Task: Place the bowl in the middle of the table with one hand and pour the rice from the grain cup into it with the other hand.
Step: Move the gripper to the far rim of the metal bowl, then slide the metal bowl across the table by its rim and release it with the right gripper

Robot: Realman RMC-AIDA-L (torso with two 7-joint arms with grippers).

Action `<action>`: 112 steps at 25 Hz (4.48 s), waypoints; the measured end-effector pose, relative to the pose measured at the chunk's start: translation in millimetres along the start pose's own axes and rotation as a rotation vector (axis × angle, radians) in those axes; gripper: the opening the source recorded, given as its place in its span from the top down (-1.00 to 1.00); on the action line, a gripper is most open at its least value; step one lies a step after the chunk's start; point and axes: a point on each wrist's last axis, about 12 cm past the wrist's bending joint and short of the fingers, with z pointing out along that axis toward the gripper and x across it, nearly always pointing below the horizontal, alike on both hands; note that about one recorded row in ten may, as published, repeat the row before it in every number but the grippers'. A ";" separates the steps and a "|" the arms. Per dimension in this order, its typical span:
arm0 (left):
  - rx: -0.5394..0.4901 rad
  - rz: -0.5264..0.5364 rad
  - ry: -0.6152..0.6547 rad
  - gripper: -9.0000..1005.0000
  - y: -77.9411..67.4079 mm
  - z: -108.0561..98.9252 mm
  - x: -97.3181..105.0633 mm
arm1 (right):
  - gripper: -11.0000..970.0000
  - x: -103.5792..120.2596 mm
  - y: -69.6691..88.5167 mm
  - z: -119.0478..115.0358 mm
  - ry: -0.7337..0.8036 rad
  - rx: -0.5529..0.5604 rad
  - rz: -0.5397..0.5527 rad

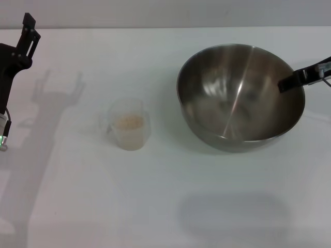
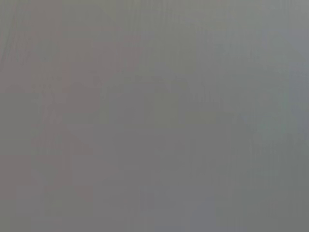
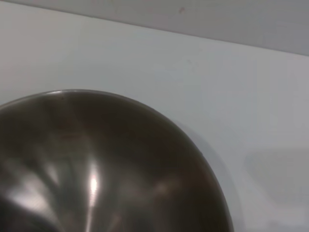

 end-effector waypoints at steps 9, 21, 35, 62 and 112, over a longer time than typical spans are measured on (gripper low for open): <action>-0.003 0.002 0.001 -0.63 0.9 -0.3 0.1 | -0.20 -2.2 4.1 16.4 -0.008 -0.031 -0.004; -0.002 0.005 -0.012 -0.63 0.7 -0.2 -1.4 | 0.36 -4.8 4.9 15.7 -0.012 -0.040 -0.041; -0.013 0.005 -0.021 -0.62 2.5 0.4 -2.6 | 0.90 -12.2 3.9 -4.1 -0.140 -0.065 -0.077; -0.017 0.004 -0.033 -0.62 2.5 5.1 -4.3 | 0.92 12.6 14.0 -29.7 -0.166 -0.390 -0.332; -0.023 0.004 -0.049 -0.60 3.7 0.1 -5.8 | 0.29 -1.3 52.7 -2.4 -0.058 -0.459 -0.448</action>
